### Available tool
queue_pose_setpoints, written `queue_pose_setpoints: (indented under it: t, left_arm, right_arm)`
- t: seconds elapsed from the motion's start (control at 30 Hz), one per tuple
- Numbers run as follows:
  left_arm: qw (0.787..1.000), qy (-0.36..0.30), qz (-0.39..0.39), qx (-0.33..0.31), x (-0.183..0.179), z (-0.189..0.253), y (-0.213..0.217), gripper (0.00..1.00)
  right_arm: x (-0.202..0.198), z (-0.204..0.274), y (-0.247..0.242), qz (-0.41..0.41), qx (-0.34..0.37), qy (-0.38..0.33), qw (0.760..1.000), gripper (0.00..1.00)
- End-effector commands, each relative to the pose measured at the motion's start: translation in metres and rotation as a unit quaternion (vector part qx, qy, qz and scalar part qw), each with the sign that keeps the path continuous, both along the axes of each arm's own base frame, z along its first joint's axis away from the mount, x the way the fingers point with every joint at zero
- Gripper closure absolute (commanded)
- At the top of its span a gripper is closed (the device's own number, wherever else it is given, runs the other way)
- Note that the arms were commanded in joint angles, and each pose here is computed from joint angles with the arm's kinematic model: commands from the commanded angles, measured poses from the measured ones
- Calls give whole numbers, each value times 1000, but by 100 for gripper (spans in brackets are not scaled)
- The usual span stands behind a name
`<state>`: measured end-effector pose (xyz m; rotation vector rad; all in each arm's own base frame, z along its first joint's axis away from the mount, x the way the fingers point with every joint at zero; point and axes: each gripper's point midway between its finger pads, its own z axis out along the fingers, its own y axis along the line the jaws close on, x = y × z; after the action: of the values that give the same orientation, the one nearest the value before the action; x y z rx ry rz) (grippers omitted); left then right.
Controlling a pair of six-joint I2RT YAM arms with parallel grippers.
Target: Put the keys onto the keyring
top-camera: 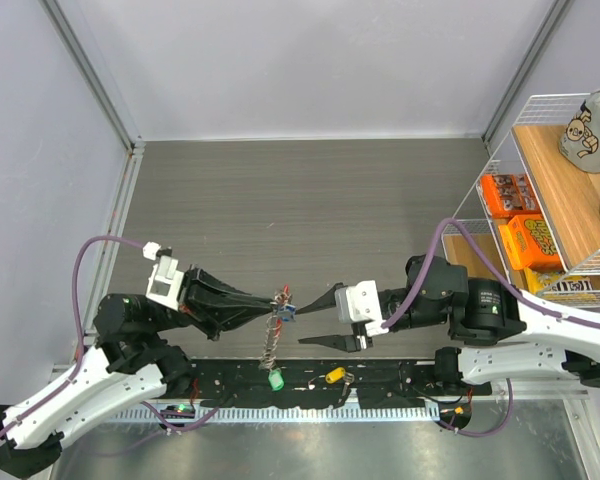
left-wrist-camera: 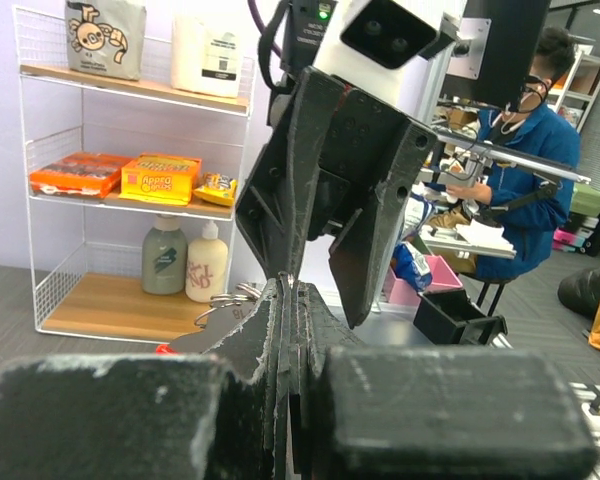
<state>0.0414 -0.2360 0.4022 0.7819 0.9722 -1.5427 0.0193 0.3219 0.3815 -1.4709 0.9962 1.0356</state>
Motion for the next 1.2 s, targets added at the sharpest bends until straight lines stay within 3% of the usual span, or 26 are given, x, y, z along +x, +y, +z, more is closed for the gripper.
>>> queue_pose_setpoints:
  t: [0.0, 0.2, 0.5, 0.63, 0.8, 0.97, 1.17]
  left_arm:
    - [998, -9, 26, -56, 3, 29, 13, 100]
    - [995, 31, 64, -65, 19, 35, 16, 100]
    - [993, 70, 63, -72, 23, 43, 17, 100]
    - [992, 86, 54, -70, 21, 45, 17, 100]
    - [990, 117, 39, -62, 18, 47, 17, 100]
    - [984, 164, 41, -56, 22, 43, 19, 100]
    - [972, 222, 67, -40, 32, 30, 22, 100]
  right_arm:
    - [-3, 19, 0, -5, 34, -40, 999, 51]
    - [-2, 9, 6, -32, 12, -121, 992, 52]
    - [16, 6, 4, -113, 5, -261, 959, 53]
    - [25, 13, 0, -151, 17, -331, 931, 50]
    - [41, 8, -1, -203, -11, -454, 867, 47]
    - [34, 29, -6, -223, 33, -499, 837, 47]
    - [19, 33, -7, -228, 37, -551, 802, 47]
